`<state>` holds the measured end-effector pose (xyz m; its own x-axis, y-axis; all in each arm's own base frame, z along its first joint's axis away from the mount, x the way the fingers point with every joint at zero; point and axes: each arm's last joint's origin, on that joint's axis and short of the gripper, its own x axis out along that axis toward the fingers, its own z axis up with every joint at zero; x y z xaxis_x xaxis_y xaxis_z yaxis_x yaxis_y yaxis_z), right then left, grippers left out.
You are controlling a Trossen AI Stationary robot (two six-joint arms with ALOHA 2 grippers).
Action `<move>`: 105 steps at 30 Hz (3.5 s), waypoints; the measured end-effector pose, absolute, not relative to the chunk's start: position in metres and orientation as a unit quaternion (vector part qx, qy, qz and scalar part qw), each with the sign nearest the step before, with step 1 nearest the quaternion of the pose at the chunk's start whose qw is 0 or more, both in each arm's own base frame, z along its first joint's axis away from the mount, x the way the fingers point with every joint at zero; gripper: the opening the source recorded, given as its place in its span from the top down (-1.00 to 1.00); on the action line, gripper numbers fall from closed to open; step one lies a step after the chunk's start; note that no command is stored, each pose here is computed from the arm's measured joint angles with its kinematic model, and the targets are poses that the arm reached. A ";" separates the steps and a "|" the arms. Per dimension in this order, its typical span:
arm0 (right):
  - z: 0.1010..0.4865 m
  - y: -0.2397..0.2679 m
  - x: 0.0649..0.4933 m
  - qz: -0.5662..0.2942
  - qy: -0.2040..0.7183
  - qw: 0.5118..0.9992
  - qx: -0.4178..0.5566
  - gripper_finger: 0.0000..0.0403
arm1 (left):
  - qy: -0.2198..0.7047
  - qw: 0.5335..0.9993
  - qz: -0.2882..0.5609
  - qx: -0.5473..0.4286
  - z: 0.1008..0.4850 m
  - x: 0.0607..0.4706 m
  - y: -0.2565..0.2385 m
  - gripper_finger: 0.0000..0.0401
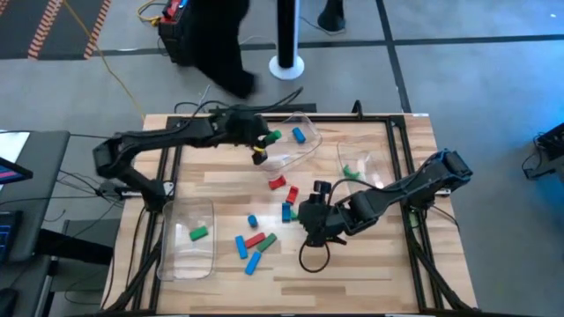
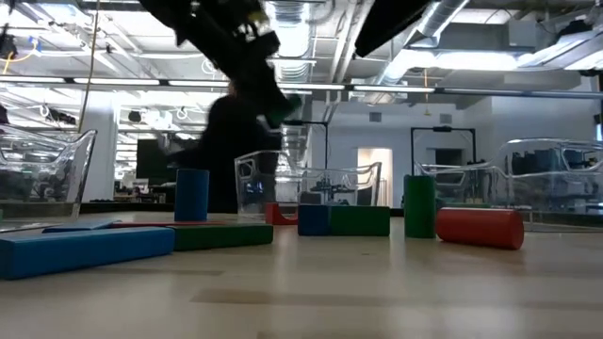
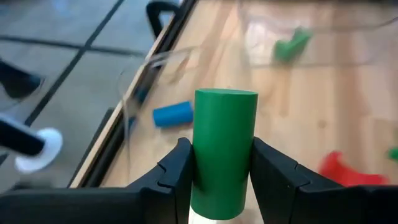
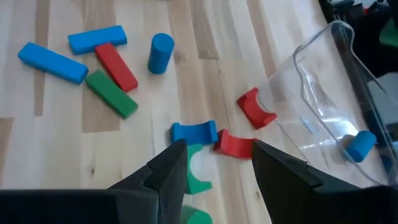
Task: Sort blocks by size
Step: Put the green cylinder block into the top transparent bin, then adjust the top transparent bin
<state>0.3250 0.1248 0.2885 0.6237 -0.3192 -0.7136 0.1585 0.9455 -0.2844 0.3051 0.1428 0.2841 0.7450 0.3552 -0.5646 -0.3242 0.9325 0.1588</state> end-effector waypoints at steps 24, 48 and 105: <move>0.265 0.141 0.328 -0.135 0.445 0.879 -0.105 -0.03 | 0.504 0.847 0.166 -0.014 0.221 0.338 0.202 0.32; 0.264 0.141 0.328 -0.135 0.445 0.879 -0.105 -0.03 | 0.488 0.866 0.113 -0.013 0.236 0.333 0.193 -0.06; 0.264 0.150 0.323 -0.126 0.446 0.879 -0.110 -0.03 | 0.601 0.774 0.164 0.113 0.242 0.301 0.200 -0.06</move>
